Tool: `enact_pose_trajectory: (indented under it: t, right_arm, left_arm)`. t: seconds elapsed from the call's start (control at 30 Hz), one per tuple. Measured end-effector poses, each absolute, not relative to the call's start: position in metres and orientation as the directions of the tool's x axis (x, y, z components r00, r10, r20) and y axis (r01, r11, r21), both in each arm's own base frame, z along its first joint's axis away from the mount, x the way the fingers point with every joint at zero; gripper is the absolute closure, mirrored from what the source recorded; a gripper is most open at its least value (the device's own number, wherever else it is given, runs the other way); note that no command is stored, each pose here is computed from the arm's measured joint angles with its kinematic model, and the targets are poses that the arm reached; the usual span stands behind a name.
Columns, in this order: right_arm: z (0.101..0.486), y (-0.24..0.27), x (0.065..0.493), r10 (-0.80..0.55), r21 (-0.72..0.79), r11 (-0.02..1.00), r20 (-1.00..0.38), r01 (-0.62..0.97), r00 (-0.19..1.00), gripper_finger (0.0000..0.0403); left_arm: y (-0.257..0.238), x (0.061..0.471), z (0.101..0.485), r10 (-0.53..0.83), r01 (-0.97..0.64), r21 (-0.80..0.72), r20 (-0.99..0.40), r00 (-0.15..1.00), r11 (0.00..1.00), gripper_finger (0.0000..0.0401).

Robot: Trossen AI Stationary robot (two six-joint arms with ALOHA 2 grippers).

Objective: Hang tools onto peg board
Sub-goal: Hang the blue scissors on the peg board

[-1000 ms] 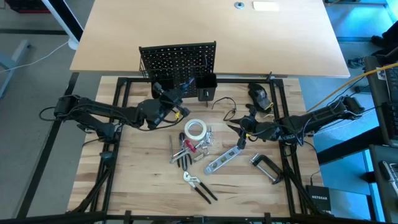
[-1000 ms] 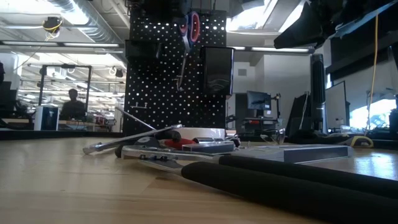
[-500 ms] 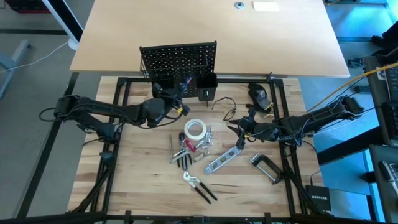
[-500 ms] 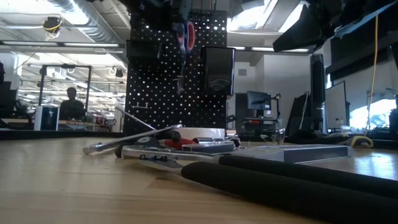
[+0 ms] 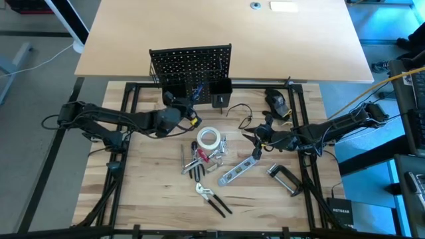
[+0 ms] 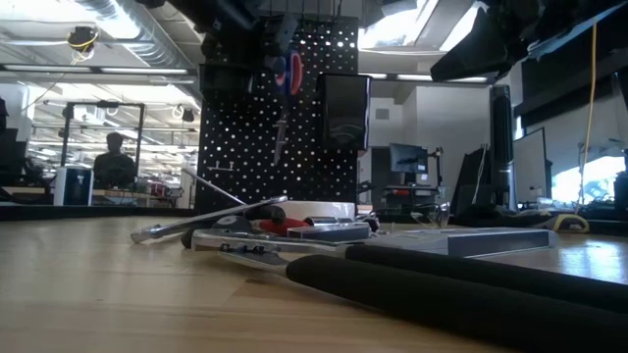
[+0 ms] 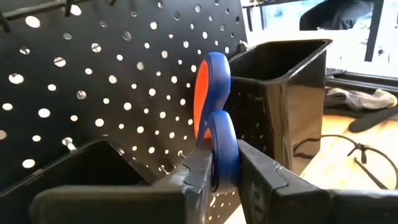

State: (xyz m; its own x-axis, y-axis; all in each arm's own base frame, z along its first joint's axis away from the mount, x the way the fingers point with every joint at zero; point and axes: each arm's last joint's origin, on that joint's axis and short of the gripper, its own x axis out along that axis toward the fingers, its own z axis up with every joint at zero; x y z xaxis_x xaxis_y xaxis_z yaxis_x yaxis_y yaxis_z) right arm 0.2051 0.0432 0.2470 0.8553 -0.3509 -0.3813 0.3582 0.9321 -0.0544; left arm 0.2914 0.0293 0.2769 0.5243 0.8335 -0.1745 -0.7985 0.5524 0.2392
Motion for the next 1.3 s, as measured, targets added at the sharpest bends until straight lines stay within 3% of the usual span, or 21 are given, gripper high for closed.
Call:
enact_pose_trajectory:
  t: [0.27,0.67,1.1,1.3]
  right_arm:
    - [0.247,0.043,0.205,-0.351,-0.053,0.932,-0.38,0.358,0.856,0.0297]
    - [0.247,0.043,0.205,-0.343,-0.05,0.935,-0.382,0.352,0.858,0.0297]
    - [0.247,0.044,0.205,-0.343,-0.051,0.935,-0.383,0.351,0.858,0.0297]
    - [0.247,0.044,0.205,-0.342,-0.05,0.935,-0.383,0.35,0.858,0.0297]
  left_arm:
    - [0.031,0.291,0.277,0.838,-0.804,0.237,-0.176,0.517,0.546,0.0344]
    - [0.023,0.286,0.285,0.825,-0.761,0.321,-0.16,0.542,0.563,0.024]
    - [-0.012,0.284,0.287,0.765,-0.616,0.503,-0.154,0.626,0.606,0.024]
    - [-0.044,0.263,0.303,0.68,-0.582,0.406,-0.153,0.717,0.705,0.0237]
